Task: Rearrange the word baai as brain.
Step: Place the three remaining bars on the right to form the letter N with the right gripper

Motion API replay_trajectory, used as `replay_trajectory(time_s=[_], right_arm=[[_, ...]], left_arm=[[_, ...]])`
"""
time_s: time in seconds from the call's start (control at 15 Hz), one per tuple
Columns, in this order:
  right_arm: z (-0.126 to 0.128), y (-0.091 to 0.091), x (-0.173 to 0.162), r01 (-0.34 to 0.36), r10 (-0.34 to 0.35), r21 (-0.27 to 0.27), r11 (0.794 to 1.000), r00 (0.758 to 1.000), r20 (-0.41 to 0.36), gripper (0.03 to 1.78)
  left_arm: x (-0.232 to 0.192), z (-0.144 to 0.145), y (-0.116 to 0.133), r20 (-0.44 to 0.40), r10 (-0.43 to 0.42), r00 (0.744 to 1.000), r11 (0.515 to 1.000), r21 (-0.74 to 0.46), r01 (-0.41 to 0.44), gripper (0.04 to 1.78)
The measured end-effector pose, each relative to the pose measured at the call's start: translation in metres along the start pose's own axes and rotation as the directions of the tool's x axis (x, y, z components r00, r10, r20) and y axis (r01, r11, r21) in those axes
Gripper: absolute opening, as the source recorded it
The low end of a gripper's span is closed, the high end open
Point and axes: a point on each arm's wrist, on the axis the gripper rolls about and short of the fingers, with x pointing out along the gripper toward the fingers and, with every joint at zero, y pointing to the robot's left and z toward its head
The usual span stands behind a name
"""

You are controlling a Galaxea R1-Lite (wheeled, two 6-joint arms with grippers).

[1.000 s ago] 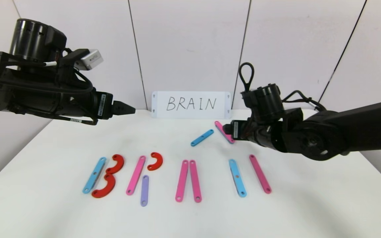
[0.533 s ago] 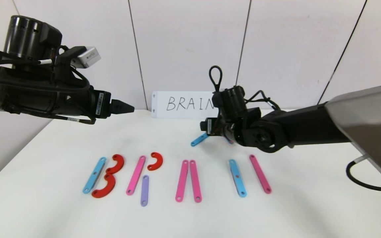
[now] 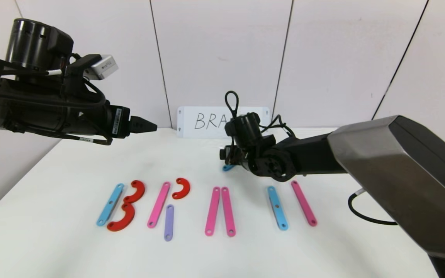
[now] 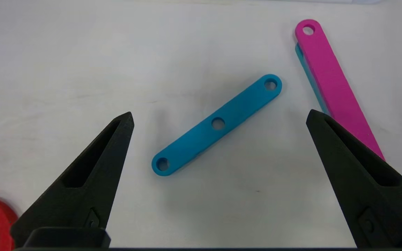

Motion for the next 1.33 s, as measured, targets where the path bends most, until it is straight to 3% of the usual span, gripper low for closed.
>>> replay_trajectory(time_s=[0.53, 1.33], right_arm=[[-0.012, 0.011, 0.027, 0.032, -0.031, 0.053, 0.998, 0.999, -0.023, 1.74], [-0.025, 0.011, 0.039, 0.065, -0.063, 0.025, 0.998, 0.996, -0.063, 1.74]], left_arm=[[0.003, -0.001, 0.0, -0.008, -0.002, 1.0, 1.0, 0.0, 0.002, 1.74], [0.004, -0.001, 0.0, -0.01, -0.002, 1.0, 1.0, 0.0, 0.002, 1.74]])
